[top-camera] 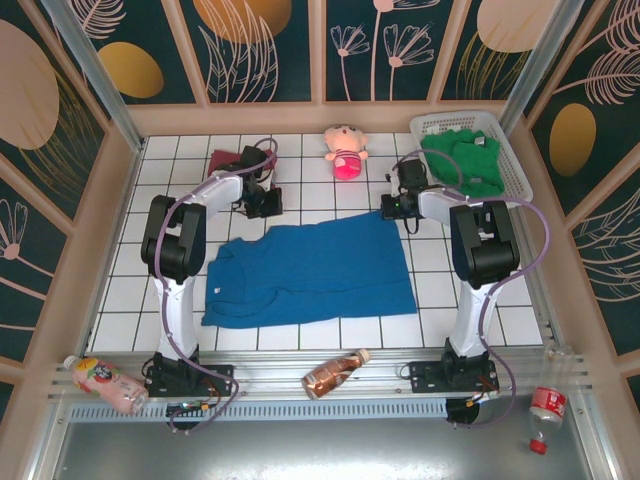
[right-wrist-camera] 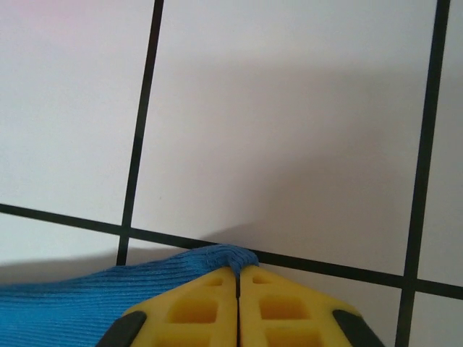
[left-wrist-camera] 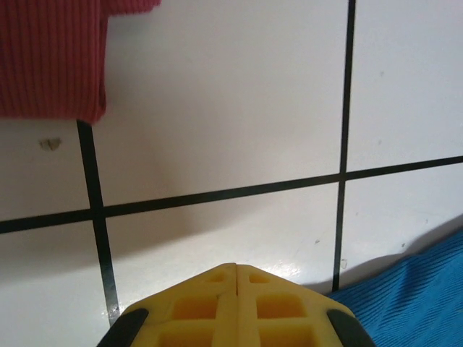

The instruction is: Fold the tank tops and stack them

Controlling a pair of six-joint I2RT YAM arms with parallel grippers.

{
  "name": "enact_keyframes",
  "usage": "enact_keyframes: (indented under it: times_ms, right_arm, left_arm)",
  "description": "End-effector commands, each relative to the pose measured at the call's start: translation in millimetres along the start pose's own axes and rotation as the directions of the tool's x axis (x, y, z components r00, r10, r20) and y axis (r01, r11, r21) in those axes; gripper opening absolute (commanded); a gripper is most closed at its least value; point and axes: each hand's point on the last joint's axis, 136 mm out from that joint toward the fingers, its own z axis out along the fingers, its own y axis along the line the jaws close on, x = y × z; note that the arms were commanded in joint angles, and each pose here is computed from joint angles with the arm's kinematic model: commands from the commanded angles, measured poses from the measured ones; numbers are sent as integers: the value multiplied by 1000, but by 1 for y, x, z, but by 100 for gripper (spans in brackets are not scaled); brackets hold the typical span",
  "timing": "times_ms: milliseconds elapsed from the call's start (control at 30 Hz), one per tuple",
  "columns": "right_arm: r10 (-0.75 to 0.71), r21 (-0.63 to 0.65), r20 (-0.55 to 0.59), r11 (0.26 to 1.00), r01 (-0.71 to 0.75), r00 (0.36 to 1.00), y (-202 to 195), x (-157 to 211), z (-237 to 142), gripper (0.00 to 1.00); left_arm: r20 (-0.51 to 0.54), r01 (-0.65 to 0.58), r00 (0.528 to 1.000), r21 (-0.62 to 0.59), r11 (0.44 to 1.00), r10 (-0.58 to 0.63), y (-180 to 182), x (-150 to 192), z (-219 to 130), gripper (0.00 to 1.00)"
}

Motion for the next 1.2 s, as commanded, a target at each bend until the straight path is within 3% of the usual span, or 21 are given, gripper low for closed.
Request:
enact_keyframes:
  times_ms: [0, 133, 233, 367, 433, 667, 800, 1067, 1167]
  right_arm:
    - [-29, -23, 84, 999, 31, 996, 5, -21, -11, 5]
    - [-29, -71, 169, 997, 41, 985, 10, -30, -35, 2]
    - [-27, -86, 192, 995, 44, 981, 10, -30, -46, 2]
    - [-29, -88, 163, 995, 44, 986, 7, -20, -42, 3]
    - [-25, -90, 157, 995, 40, 987, 6, -18, -41, 3]
    - [-17, -82, 132, 996, 29, 991, 2, -11, -37, 2]
    - [-5, -92, 118, 996, 16, 993, 3, -7, -32, 2]
    - [-1, -98, 105, 995, 12, 994, 3, -6, -29, 2]
    - [2, -101, 105, 995, 9, 994, 3, -6, -28, 2]
  left_arm:
    - [38, -44, 998, -11, 999, 44, -4, -10, -13, 0]
    - [61, -64, 996, -9, 998, 64, -9, -11, -29, 0]
    - [7, -53, 999, -30, 998, 54, -1, 4, -24, 0]
    - [-15, -53, 999, -66, 996, 53, 9, 14, -20, 27]
    - [-15, -53, 999, -78, 996, 52, 12, 16, -22, 34]
    - [-65, -10, 998, 2, 1000, 10, 6, 39, -12, 44]
    - [-84, 1, 996, 25, 1000, 1, 4, 41, -6, 43]
    - [-98, 27, 995, 79, 996, -19, -3, 46, 2, 32]
    - [-85, 13, 996, 75, 997, -7, -4, 42, -2, 15]
